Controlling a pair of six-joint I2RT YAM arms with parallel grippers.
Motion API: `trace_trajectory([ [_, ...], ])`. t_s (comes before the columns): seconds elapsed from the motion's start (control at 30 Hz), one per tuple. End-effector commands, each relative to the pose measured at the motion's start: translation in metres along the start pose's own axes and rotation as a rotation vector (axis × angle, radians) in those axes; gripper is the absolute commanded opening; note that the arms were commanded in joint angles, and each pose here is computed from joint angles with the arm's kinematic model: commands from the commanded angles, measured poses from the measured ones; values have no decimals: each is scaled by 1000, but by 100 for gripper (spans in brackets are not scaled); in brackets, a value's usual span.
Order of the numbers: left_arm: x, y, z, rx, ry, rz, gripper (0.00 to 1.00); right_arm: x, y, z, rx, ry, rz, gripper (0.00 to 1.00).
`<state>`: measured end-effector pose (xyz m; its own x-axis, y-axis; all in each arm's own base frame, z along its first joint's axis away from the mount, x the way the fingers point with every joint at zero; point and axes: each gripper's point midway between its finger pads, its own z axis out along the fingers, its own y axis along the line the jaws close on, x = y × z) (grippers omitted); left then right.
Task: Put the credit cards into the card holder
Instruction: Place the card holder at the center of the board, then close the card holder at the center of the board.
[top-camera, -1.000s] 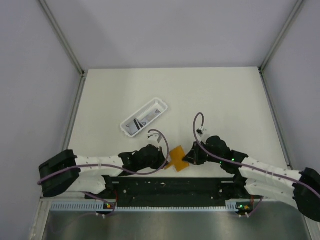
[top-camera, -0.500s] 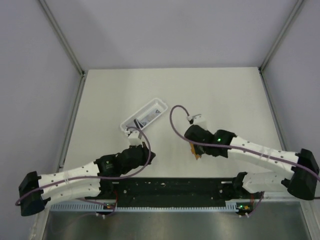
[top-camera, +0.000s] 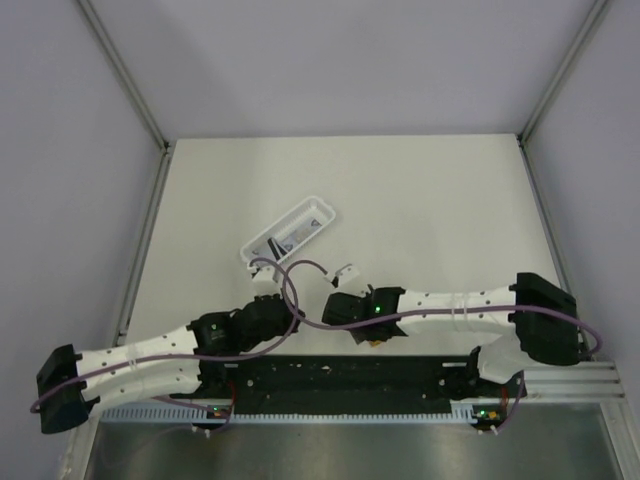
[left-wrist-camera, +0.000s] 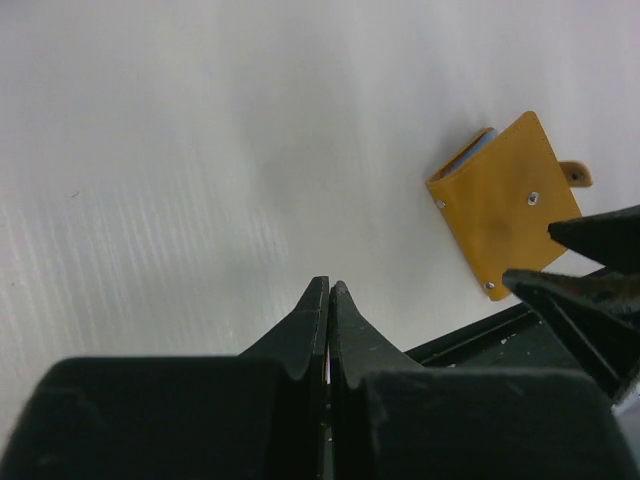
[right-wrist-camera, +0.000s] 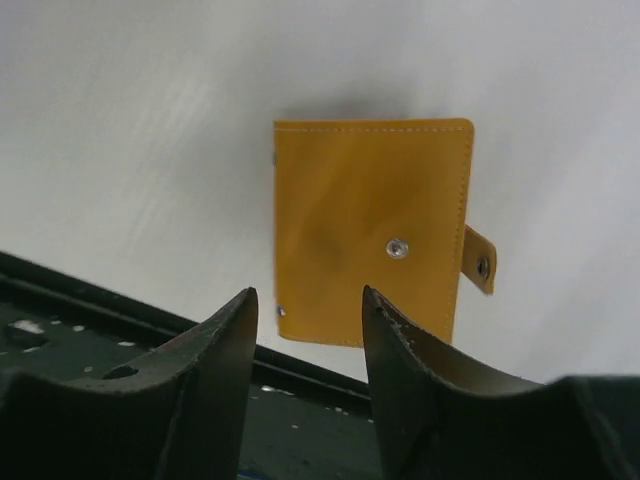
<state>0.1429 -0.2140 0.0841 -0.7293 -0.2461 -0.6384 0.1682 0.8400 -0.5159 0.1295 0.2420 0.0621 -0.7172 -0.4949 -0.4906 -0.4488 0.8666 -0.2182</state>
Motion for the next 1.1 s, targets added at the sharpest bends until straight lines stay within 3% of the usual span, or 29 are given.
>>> trace_trajectory([
  [0.0, 0, 6, 1, -17, -20, -23, 0, -28, 74, -28, -386, -100, 60, 47],
  [0.13, 2, 7, 2, -14, -18, -31, 0, -45, 67, -55, -498, -225, 127, 49],
  [0.23, -4, -5, 4, 35, -38, -12, 0, -52, 22, -53, -409, -291, 234, 43],
  [0.37, -15, -44, 7, 141, -36, 39, 0, -34, -58, -29, -184, -244, 427, 24],
  [0.5, -24, -89, 13, 241, -11, 112, 0, -15, -95, -15, -137, -190, 562, 24],
  [0.6, -26, -122, 24, 337, -13, 139, 0, -6, -104, -8, -136, -173, 617, 27],
  [0.77, -10, -141, 54, 366, 37, 156, 0, 2, -98, -2, -187, -161, 628, 28],
  [1.07, 37, -136, 94, 354, 170, 140, 0, -1, -87, 7, -266, -167, 617, 28],
])
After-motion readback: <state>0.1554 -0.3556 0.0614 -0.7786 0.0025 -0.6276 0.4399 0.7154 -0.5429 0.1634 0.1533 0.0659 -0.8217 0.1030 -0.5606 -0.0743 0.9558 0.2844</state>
